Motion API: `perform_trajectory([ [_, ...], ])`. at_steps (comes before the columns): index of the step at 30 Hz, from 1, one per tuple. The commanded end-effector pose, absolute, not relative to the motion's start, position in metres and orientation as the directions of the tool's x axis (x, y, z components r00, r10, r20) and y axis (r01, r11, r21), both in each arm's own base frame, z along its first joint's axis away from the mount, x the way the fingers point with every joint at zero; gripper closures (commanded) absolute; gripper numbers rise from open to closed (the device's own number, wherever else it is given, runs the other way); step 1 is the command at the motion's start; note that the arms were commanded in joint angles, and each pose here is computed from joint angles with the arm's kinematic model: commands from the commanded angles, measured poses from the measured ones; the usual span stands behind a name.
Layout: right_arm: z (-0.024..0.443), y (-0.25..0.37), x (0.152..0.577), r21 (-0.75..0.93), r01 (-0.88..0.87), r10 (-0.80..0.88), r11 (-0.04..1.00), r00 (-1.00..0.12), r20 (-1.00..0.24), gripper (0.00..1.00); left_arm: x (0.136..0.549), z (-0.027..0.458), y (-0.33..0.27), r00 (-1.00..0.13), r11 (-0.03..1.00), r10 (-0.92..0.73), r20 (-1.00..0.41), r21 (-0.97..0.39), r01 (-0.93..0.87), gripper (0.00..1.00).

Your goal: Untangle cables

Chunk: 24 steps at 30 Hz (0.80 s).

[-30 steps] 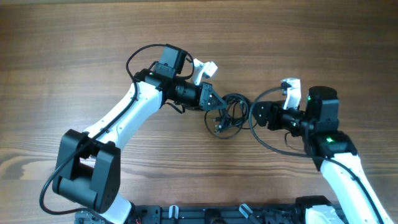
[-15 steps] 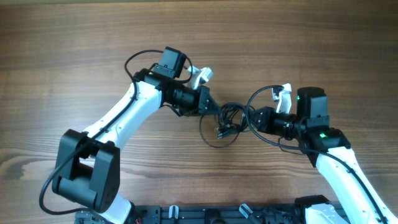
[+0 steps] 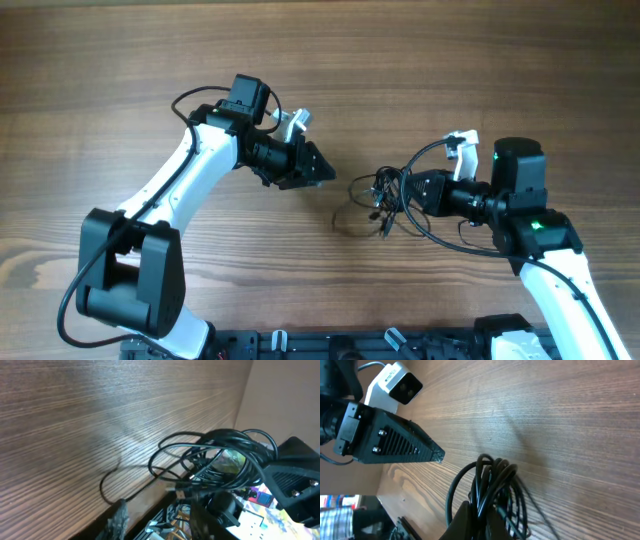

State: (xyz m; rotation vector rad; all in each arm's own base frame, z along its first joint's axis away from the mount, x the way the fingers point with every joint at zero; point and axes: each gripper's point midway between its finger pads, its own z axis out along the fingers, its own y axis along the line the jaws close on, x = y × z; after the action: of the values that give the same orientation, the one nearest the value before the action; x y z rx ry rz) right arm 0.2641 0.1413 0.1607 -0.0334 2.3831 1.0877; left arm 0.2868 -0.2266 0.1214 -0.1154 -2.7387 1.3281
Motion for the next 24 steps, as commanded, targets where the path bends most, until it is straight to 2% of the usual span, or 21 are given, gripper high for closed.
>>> perform_trajectory([
  [1, 0.183, 0.149, 0.263, 0.703, -0.32, 0.149, 0.635, -0.842, -0.518, 0.95, 0.283, 0.147, -0.229, -0.986, 0.561, 0.155, -0.055, -0.817, 0.134, 0.55],
  [5, 0.195, 0.163, 0.247, 0.74, -0.41, 0.084, 0.533, -0.845, -0.529, 0.93, 0.281, 0.163, -0.229, -0.978, 0.545, 0.167, -0.125, -0.815, 0.197, 0.47],
  [9, 0.193, 0.163, 0.244, 0.745, -0.402, 0.077, 0.532, -0.853, -0.516, 0.92, 0.281, 0.167, -0.231, -0.976, 0.529, 0.172, -0.137, -0.822, 0.209, 0.34],
  [10, 0.193, 0.164, 0.243, 0.742, -0.416, 0.068, 0.526, -0.849, -0.525, 0.92, 0.283, 0.168, -0.232, -0.973, 0.525, 0.174, -0.153, -0.822, 0.223, 0.29],
  [11, 0.196, 0.167, 0.24, 0.748, -0.43, 0.06, 0.505, -0.848, -0.527, 0.89, 0.285, 0.17, -0.237, -0.965, 0.514, 0.184, -0.185, -0.819, 0.255, 0.2],
  [13, 0.204, 0.172, 0.233, 0.759, -0.475, 0.033, 0.445, -0.838, -0.544, 0.87, 0.288, 0.175, -0.253, -0.939, 0.48, 0.215, -0.267, -0.809, 0.34, 0.11],
  [14, 0.209, 0.175, 0.23, 0.767, -0.49, 0.026, 0.415, -0.836, -0.548, 0.87, 0.288, 0.178, -0.262, -0.923, 0.46, 0.234, -0.305, -0.801, 0.382, 0.11],
  [16, 0.234, 0.186, 0.217, 0.774, -0.577, -0.008, 0.259, -0.803, -0.596, 0.87, 0.287, 0.183, -0.282, -0.885, 0.425, 0.269, -0.38, -0.778, 0.463, 0.11],
  [17, 0.241, 0.188, 0.213, 0.768, -0.604, -0.015, 0.214, -0.788, -0.616, 0.87, 0.286, 0.181, -0.286, -0.875, 0.433, 0.279, -0.395, -0.761, 0.482, 0.11],
  [20, 0.248, 0.189, 0.216, 0.751, -0.63, -0.009, 0.197, -0.767, -0.641, 0.88, 0.281, 0.173, -0.287, -0.88, 0.471, 0.295, -0.372, -0.745, 0.472, 0.14],
  [22, 0.249, 0.189, 0.217, 0.748, -0.633, -0.008, 0.2, -0.764, -0.645, 0.88, 0.277, 0.17, -0.285, -0.89, 0.48, 0.299, -0.346, -0.751, 0.453, 0.26],
  [24, 0.239, 0.185, 0.229, 0.753, -0.593, 0.023, 0.286, -0.781, -0.624, 0.9, 0.272, 0.167, -0.283, -0.899, 0.49, 0.304, -0.316, -0.757, 0.432, 0.37],
])
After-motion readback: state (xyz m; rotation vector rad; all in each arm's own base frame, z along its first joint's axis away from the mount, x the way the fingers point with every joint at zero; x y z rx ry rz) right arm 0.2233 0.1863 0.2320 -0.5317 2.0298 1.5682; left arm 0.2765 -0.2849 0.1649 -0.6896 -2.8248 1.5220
